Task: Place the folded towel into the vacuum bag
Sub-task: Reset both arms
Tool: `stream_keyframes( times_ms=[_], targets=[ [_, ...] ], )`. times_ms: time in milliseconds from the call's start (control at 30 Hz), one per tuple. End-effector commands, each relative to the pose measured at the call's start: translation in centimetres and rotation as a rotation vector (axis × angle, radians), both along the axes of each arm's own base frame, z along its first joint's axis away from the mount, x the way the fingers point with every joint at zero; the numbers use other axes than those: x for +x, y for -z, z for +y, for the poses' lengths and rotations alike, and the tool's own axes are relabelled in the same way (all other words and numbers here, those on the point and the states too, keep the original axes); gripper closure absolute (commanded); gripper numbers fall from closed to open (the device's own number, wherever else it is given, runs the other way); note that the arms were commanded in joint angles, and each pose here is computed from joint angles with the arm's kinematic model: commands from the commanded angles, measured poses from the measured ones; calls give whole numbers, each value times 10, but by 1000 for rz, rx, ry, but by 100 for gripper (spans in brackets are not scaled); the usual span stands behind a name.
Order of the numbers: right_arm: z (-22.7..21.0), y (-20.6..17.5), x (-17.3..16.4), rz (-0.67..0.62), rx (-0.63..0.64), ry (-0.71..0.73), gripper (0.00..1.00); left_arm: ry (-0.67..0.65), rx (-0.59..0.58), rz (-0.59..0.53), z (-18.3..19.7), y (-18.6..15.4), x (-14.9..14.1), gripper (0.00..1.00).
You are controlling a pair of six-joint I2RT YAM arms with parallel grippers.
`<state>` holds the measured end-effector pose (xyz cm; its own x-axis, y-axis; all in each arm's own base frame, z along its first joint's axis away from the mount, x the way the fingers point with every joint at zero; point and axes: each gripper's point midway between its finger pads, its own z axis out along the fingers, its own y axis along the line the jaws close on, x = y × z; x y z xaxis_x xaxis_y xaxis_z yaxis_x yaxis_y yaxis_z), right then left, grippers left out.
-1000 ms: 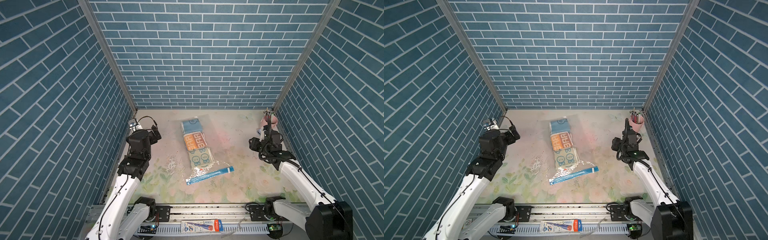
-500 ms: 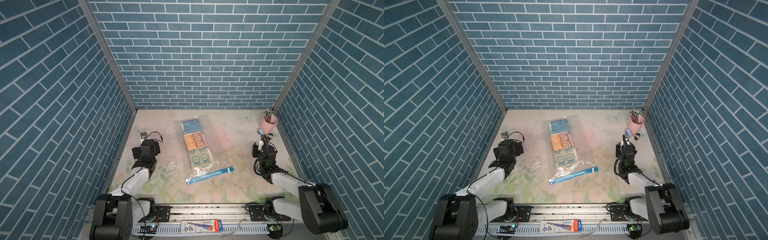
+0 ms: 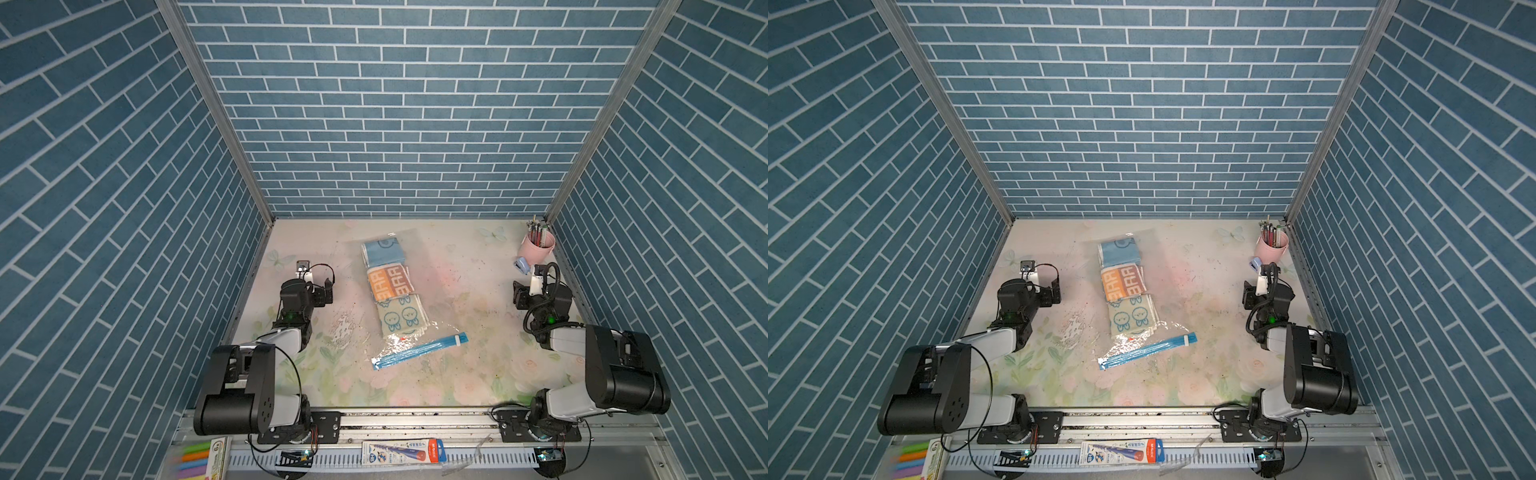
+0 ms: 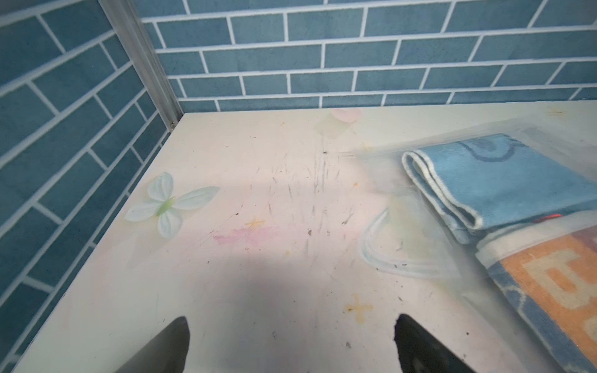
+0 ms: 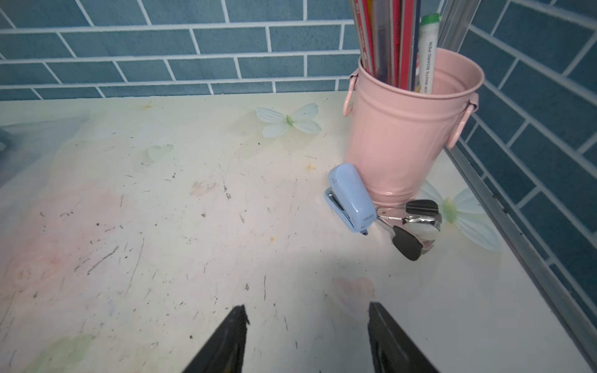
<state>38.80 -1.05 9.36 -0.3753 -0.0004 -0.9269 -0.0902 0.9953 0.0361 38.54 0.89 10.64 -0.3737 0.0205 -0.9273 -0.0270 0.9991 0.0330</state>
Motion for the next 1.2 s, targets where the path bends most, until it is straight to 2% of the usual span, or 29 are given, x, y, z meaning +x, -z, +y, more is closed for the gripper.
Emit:
stream_keyframes(
  times_ms=[0,33,100,633,833,900,1167],
  targets=[
    [15,-6,4,-12,66,-91,37,80,10,-68,-10,7,2,0],
    [15,-5,4,-9,67,-91,37,100,9,-76,-13,8,5,1],
    [14,-5,6,-3,65,-89,36,116,9,-24,-15,12,9,0],
    [14,-4,6,1,62,-84,39,108,10,-21,-14,13,11,1],
    [14,-4,7,6,61,-82,36,104,12,-23,-14,12,11,0],
    [14,-3,7,6,60,-82,3,105,14,-22,-14,13,11,0],
    [15,-3,8,14,43,-75,2,103,16,-26,-14,12,10,0]
  ],
)
